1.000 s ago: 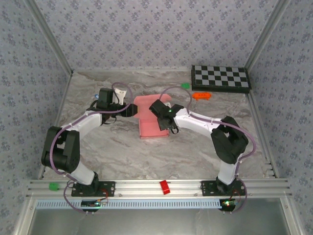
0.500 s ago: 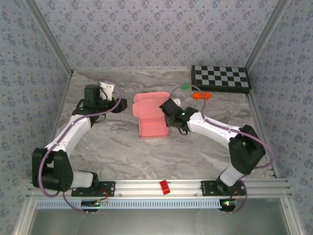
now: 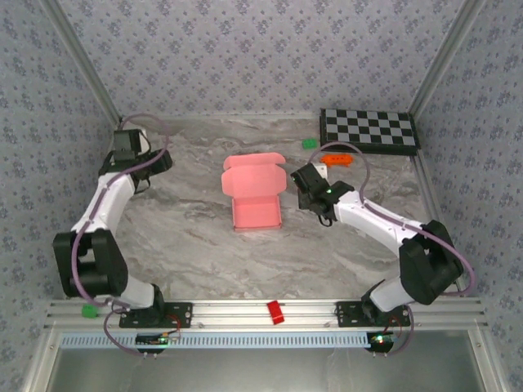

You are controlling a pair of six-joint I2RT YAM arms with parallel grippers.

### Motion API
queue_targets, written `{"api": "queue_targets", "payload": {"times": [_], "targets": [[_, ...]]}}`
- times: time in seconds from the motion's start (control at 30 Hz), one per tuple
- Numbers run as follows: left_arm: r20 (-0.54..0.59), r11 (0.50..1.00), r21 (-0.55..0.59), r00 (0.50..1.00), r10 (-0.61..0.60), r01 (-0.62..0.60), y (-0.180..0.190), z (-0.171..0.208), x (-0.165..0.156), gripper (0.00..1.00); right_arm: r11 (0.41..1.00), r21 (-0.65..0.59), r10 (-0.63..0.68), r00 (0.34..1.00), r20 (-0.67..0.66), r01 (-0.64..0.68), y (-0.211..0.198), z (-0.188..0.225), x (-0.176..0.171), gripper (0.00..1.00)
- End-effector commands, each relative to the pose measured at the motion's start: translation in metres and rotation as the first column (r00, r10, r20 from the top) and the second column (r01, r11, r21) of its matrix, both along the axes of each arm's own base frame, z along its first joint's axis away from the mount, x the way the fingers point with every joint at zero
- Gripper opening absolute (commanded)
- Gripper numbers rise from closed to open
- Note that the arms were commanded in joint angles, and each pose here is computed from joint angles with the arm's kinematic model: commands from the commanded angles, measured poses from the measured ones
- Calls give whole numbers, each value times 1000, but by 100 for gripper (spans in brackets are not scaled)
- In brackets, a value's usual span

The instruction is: Fold the paper box

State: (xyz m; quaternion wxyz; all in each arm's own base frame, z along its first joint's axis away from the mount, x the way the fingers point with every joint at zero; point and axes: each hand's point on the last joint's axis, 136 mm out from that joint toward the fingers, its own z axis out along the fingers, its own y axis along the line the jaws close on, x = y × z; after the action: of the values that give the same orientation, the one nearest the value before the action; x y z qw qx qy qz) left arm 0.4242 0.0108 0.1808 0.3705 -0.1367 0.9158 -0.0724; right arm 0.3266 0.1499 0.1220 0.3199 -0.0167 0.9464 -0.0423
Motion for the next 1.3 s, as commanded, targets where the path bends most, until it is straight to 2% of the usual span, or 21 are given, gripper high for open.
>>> {"api": "queue_targets", "payload": {"times": [0.0,0.17,0.27,0.47,0.63,0.73,0.93,1.03,1.27], "targets": [[-140,999,27,990,34,-31,13,-20,2,57,1000,21,-15,1000,0,15,-6,1,-5,56],[-235,998,36,971,53,-45,21,-44,24,53,999,36,-22,1000,-11,22,-7,-4,-7,56],[-281,994,17,953,111,-110,26,-59,34,48,999,40,-18,1000,-20,19,-6,-8,-9,57],[-327,967,-17,916,234,-253,33,-77,54,49,999,47,-21,999,-30,22,-7,-12,-10,57],[-418,939,-21,856,304,-343,35,-93,64,41,998,50,-22,999,-33,23,-7,-14,-11,57],[-446,905,14,807,387,-426,44,-99,65,40,998,54,-24,999,-34,26,-7,-15,-10,56],[-478,850,4,745,465,-528,45,-106,69,38,998,61,-20,999,-40,23,-5,-19,-9,56],[-481,838,0,734,479,-546,46,-101,74,36,998,61,-20,999,-48,23,-4,-22,-10,57],[-484,837,-61,750,451,-543,36,-101,87,37,997,72,-8,998,-65,13,0,-29,-10,57]]}}
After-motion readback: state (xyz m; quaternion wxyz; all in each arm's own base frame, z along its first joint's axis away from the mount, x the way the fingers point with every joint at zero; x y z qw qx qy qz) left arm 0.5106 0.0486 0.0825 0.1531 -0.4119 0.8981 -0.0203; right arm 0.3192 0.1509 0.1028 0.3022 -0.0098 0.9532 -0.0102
